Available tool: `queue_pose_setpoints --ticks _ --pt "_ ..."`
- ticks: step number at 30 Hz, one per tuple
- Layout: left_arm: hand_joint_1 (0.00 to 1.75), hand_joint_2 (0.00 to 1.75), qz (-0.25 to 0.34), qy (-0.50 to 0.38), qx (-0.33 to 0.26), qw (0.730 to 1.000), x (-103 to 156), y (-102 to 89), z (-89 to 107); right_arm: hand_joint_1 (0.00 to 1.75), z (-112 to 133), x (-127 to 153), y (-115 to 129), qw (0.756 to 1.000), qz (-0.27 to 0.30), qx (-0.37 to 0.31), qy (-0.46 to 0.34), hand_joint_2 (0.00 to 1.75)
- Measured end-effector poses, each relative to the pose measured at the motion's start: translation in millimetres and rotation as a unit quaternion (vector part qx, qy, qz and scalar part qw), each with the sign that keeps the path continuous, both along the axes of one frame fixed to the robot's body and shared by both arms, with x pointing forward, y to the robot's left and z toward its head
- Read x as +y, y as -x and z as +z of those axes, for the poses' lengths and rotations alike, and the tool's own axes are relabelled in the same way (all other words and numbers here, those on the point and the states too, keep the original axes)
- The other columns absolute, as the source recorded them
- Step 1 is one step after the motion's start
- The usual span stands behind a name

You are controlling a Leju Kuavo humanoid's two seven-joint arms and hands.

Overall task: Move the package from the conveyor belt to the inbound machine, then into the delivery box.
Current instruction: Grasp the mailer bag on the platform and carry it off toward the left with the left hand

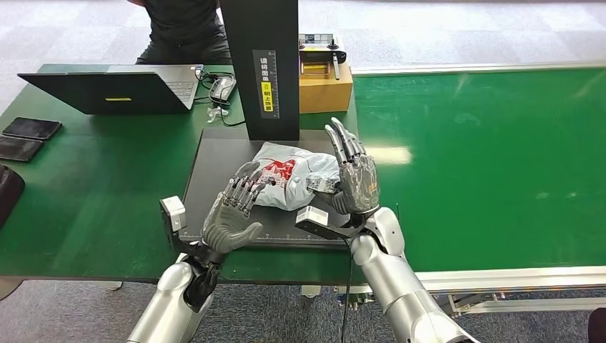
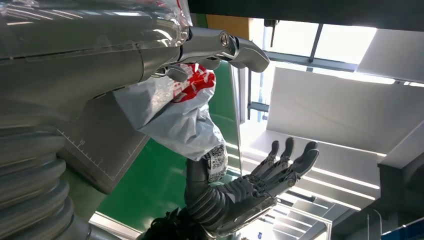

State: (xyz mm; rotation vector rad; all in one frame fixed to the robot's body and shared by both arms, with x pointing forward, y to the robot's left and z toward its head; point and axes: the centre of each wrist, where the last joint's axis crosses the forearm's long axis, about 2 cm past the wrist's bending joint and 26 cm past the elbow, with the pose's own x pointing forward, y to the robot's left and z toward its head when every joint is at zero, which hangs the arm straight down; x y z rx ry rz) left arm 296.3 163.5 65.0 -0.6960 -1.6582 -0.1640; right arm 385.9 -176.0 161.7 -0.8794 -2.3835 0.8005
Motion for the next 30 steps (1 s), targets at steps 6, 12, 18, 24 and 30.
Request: queue_pose_setpoints --ticks 6,12,18,24,30 --pt "0.0 1.75 0.0 0.0 -0.001 1.0 0 0.2 -0.2 0.0 -16 1 -1 0.99 0.006 0.081 -0.114 1.75" --pt "0.0 1.75 0.003 -0.003 0.001 1.0 3 3.2 -3.9 0.0 -26 3 -1 0.949 0.085 0.192 -0.236 1.75" --pt "0.0 1.75 0.002 -0.005 0.003 1.0 7 5.3 -6.9 0.0 -32 -3 -1 0.892 0.199 0.28 -0.292 1.75" --pt "0.0 1.75 0.003 -0.008 0.006 1.0 11 8.2 -10.5 0.0 -35 -14 3 0.836 0.297 0.321 -0.332 1.75" --pt "0.0 1.75 0.007 -0.009 0.01 1.0 13 9.9 -12.7 0.0 -32 -22 8 0.834 0.311 0.306 -0.339 1.75"
